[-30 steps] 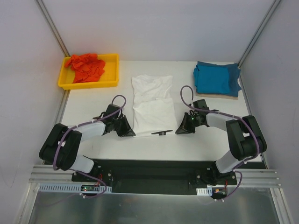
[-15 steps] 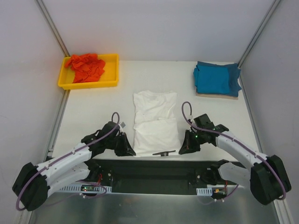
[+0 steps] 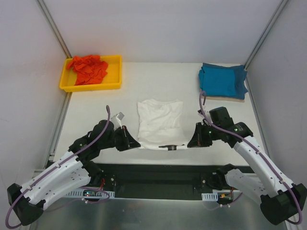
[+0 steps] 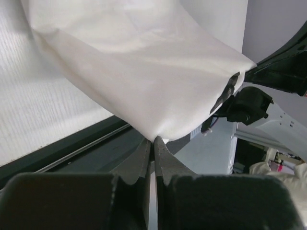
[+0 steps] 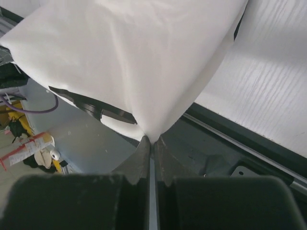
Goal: Fold and stack the t-shirts
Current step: Fold the tshirt
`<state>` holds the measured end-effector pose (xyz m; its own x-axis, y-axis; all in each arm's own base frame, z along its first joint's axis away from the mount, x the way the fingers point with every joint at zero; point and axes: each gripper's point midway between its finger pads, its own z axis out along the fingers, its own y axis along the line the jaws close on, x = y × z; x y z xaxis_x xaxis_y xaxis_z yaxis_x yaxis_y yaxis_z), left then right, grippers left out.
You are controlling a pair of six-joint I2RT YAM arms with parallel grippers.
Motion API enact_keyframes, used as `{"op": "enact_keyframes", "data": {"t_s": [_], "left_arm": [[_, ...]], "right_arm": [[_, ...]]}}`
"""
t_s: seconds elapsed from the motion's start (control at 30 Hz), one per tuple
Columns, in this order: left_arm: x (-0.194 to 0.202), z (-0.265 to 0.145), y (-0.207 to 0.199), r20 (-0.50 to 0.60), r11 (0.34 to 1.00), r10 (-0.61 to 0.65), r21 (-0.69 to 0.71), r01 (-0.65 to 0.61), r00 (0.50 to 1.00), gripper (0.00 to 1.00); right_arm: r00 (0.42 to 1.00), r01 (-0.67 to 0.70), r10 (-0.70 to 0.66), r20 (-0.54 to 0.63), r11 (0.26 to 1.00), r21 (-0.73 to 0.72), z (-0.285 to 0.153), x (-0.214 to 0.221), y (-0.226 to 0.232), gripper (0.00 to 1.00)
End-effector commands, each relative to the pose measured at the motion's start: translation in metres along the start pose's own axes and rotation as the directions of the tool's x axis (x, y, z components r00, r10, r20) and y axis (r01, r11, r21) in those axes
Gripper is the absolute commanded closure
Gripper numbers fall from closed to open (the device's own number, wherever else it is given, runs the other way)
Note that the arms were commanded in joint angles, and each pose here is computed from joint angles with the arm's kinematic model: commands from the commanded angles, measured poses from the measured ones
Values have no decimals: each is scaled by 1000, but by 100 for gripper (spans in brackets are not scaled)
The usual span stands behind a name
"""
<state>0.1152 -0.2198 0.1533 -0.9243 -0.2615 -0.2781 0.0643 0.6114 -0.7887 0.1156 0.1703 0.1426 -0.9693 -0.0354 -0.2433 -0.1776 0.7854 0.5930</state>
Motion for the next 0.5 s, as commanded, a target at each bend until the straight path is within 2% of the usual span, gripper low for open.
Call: {"op": "enact_keyframes", "data": {"t_s": [0.0,0.07,0.2,0.33,0.47], "left_arm": [[-41,-8,-16,165,995,95,-46,-88,982,100],[-64,-10,-20,245,988,137,-98,-116,960,100],[-100,-13,-22,333,964,229,-207,-166,915,100],[-130,-6,-13,348,940,263,-301,-159,900,100],[-159,3,-14,353,949,226,-292,-123,908,100]], "right_arm": [[995,25,-27,98,999,21,-17,-36,6,99],[993,24,-28,114,999,36,-18,-50,6,99],[977,54,-59,204,998,31,-29,-93,18,99],[971,61,-71,230,997,47,-31,-121,20,99],[969,40,-52,240,998,52,-28,-149,18,99]]}}
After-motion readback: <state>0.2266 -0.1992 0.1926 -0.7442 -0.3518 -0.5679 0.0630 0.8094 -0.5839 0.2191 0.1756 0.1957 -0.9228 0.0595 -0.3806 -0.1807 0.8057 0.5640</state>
